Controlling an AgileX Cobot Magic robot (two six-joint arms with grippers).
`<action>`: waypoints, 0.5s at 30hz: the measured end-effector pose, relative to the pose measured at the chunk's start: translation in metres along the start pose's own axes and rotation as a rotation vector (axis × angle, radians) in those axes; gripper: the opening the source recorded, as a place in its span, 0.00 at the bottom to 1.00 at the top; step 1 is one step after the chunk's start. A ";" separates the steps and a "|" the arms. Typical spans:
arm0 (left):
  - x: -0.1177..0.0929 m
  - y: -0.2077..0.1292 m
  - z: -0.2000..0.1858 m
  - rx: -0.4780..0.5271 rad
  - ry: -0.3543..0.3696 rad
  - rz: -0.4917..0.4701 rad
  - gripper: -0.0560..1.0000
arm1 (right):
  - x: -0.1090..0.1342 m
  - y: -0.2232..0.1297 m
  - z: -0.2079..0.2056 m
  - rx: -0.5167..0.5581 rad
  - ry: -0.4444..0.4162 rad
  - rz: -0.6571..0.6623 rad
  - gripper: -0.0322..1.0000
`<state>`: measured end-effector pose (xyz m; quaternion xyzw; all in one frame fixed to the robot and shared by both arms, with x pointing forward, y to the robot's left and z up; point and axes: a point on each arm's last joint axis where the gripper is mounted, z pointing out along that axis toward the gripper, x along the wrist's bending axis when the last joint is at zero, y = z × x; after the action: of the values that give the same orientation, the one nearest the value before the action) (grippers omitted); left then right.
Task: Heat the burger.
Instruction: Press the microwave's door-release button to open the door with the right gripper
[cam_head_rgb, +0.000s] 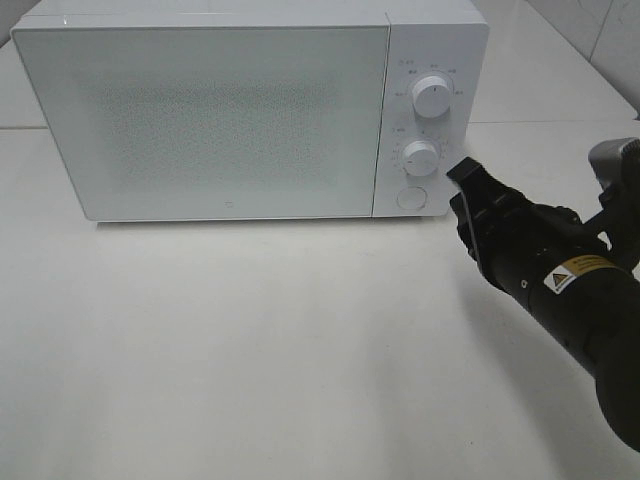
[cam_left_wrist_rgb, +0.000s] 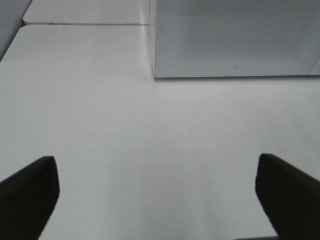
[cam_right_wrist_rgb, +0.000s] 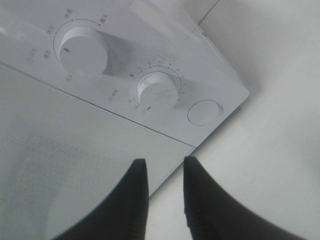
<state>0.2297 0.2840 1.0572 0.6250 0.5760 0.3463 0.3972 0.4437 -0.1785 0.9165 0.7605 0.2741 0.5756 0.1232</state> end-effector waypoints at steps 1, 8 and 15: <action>0.000 0.000 0.000 0.000 0.000 0.000 0.99 | 0.000 0.000 0.000 0.003 0.002 0.117 0.23; 0.000 0.000 0.000 0.000 0.000 0.000 0.99 | 0.001 -0.001 0.000 0.008 0.004 0.345 0.11; 0.000 0.000 0.000 0.000 0.000 0.000 0.99 | -0.001 -0.002 0.000 0.019 -0.016 0.437 0.04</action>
<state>0.2297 0.2840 1.0572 0.6250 0.5760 0.3463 0.3972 0.4433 -0.1772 0.9149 0.8076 0.1072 0.5798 -0.0092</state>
